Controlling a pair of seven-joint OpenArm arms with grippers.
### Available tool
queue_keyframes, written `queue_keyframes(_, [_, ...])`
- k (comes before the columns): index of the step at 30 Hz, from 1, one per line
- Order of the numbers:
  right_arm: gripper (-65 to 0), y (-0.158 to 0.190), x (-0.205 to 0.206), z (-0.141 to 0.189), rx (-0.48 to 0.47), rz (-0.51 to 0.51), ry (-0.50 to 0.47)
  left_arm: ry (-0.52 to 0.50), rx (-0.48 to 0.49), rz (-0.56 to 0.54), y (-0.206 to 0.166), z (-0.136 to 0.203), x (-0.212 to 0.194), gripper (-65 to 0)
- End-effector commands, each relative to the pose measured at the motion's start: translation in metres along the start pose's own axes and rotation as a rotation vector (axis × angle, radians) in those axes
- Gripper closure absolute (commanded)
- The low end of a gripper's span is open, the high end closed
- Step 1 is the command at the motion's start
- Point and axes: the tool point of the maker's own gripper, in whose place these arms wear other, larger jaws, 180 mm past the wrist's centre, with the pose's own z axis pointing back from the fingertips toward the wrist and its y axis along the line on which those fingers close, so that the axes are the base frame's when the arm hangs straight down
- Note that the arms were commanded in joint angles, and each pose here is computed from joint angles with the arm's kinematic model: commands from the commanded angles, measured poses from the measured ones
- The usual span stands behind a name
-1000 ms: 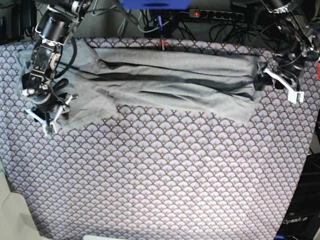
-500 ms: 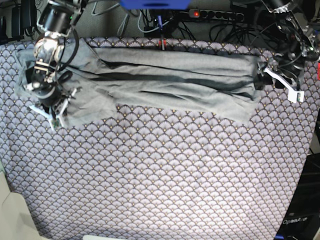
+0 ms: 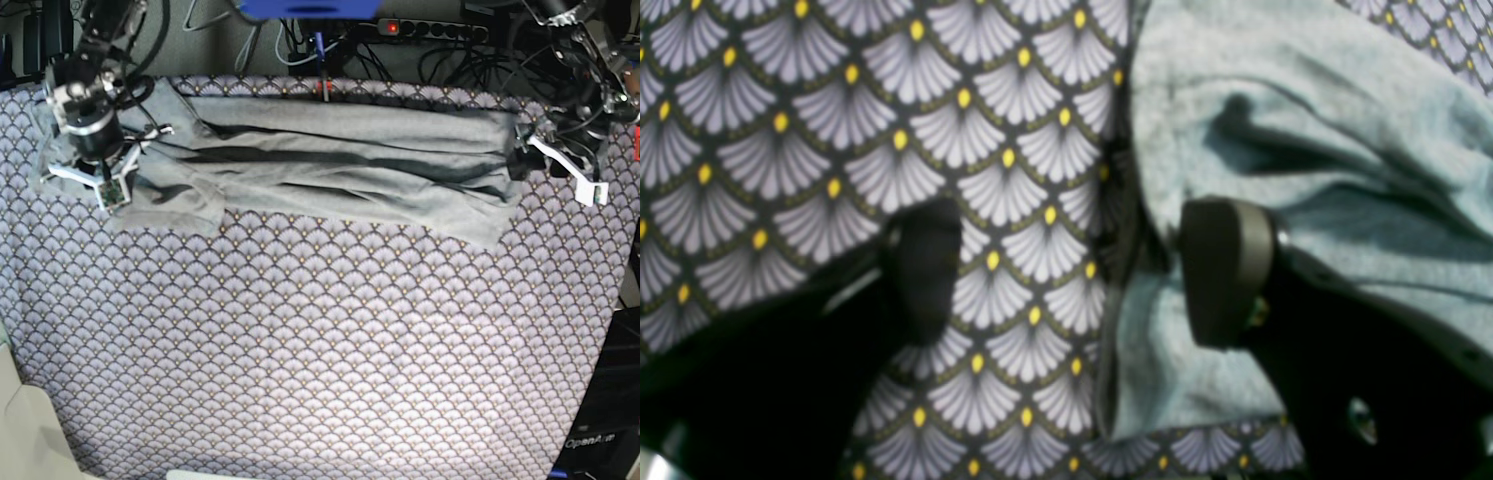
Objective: Fold the T-shirt properly
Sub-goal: 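Open the right gripper and move it down onto the shirt's end, then grasp the shirt end with the right gripper and pull it outward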
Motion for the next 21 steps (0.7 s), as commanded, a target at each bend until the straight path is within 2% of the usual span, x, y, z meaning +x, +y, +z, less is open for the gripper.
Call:
queue_keyframes(1, [0.0, -0.003, 0.005, 0.006, -0.006, 0.0, -0.028, -0.053, 0.001, -0.023, 0.002, 0.005, 0.018, -50.0])
queue_keyframes(5, [0.0, 0.003, -0.012, 0.02, 0.018, 0.01, -0.025, -0.053, 0.012, -0.038, 0.008, 0.007, 0.022, -50.0])
queue_keyframes(12, [0.0, 0.006, -0.03, 0.055, 0.029, -0.084, -0.095, -0.051, 0.015, -0.041, 0.009, 0.008, 0.022, -50.0])
queue_keyframes(21, [0.0, -0.016, -0.052, 0.069, -0.031, -0.117, -0.056, -0.048, 0.014, -0.038, 0.009, 0.007, 0.021, -50.0])
